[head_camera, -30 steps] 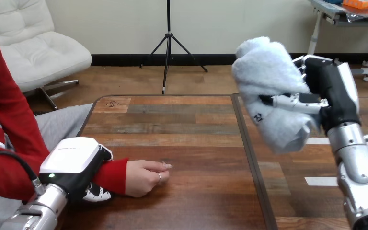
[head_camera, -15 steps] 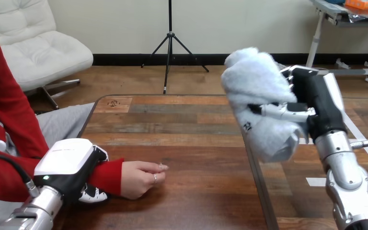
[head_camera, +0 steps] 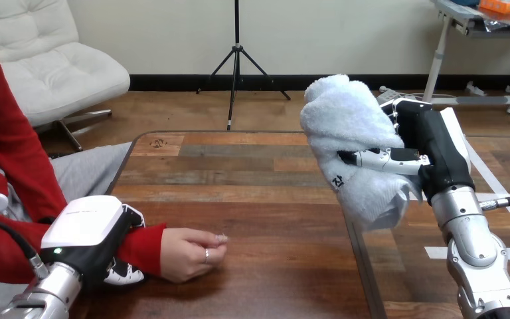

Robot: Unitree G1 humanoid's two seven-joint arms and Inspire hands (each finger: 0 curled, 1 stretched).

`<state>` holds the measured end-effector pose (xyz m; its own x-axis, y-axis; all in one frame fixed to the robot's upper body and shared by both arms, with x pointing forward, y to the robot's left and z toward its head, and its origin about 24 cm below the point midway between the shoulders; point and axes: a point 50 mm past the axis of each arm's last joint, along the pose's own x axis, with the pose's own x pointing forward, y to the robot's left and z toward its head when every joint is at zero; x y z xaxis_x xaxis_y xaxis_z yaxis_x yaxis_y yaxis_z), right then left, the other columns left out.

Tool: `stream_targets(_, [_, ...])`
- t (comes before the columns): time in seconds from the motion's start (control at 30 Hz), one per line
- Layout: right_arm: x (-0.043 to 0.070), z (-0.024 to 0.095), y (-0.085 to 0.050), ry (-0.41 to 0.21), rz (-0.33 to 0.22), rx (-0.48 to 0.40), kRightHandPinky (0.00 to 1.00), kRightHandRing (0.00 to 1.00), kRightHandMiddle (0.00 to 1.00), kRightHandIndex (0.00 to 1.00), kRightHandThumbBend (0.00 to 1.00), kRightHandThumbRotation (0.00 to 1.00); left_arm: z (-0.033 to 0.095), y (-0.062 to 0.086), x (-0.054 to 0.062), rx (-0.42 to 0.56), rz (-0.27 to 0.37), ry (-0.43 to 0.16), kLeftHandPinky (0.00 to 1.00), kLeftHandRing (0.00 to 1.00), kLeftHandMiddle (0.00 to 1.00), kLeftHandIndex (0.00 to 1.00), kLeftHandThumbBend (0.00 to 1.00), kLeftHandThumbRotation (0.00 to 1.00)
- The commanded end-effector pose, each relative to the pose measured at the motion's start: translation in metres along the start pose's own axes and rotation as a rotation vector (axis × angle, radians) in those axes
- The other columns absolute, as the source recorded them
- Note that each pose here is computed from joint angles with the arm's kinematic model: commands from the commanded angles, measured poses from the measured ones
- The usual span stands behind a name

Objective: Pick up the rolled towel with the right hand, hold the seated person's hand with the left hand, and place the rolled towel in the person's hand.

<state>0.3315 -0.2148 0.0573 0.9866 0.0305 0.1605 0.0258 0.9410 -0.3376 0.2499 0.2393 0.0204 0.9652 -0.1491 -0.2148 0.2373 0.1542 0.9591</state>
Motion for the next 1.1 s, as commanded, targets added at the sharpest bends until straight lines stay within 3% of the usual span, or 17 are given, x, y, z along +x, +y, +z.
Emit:
stream_targets(0.0, [0.015, 0.033, 0.003, -0.158, -0.028, 0.015, 0.27, 0.32, 0.38, 0.41, 0.79, 0.0, 0.026, 0.066, 0.014, -0.003, 0.275, -0.131, 0.31, 0.37, 0.41, 0.42, 0.57, 0.0])
stream_targets(0.43, [0.014, 0.033, 0.013, -0.151, -0.036, 0.04, 0.28, 0.33, 0.39, 0.42, 0.78, 0.0, 0.03, 0.074, 0.013, -0.016, 0.305, -0.148, 0.33, 0.38, 0.42, 0.42, 0.57, 0.0])
stream_targets(1.07, [0.012, 0.036, 0.026, -0.201, -0.061, 0.044, 0.3, 0.35, 0.4, 0.42, 0.77, 0.0, 0.037, 0.084, 0.013, -0.056, 0.369, -0.174, 0.32, 0.37, 0.41, 0.42, 0.61, 0.0])
